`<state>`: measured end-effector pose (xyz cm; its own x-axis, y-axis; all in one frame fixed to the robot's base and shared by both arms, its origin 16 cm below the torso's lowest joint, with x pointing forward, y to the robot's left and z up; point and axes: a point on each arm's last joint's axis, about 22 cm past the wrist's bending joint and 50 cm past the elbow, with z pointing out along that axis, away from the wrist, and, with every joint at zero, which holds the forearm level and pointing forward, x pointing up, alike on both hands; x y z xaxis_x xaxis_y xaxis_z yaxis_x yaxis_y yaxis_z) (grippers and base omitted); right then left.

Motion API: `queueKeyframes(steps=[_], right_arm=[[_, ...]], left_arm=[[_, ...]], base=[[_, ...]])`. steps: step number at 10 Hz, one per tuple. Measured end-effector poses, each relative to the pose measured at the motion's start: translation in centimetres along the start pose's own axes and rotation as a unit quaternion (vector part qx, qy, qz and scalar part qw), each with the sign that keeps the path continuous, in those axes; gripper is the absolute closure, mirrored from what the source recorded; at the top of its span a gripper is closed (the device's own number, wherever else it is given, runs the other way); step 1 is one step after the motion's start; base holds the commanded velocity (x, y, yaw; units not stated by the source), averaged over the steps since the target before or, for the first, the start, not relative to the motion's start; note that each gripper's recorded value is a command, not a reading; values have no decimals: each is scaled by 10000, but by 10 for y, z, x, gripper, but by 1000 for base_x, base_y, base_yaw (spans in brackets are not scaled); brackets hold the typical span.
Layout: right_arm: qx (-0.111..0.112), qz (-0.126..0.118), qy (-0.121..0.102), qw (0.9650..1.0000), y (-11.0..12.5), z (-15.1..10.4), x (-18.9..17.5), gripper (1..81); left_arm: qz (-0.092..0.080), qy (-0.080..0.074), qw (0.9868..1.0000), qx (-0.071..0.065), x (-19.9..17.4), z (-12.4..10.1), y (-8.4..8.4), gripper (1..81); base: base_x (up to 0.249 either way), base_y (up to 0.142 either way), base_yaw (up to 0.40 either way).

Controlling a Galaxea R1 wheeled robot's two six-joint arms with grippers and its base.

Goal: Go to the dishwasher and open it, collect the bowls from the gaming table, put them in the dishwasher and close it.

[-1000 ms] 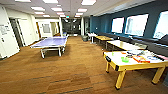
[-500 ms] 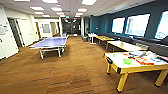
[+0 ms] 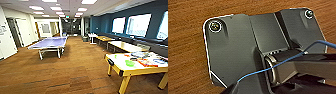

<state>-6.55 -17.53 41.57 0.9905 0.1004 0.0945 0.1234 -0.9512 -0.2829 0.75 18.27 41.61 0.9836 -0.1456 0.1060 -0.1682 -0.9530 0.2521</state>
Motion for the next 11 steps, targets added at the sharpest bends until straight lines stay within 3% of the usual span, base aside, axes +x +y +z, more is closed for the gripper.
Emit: queueKeyframes(steps=[11], right_arm=[[-20, -20, 65, 10000, 3, 0, 12, 10]], left_arm=[[-1, -5, 10000, -24, -1, 1, 4, 10]], base=[[150, 0, 0]])
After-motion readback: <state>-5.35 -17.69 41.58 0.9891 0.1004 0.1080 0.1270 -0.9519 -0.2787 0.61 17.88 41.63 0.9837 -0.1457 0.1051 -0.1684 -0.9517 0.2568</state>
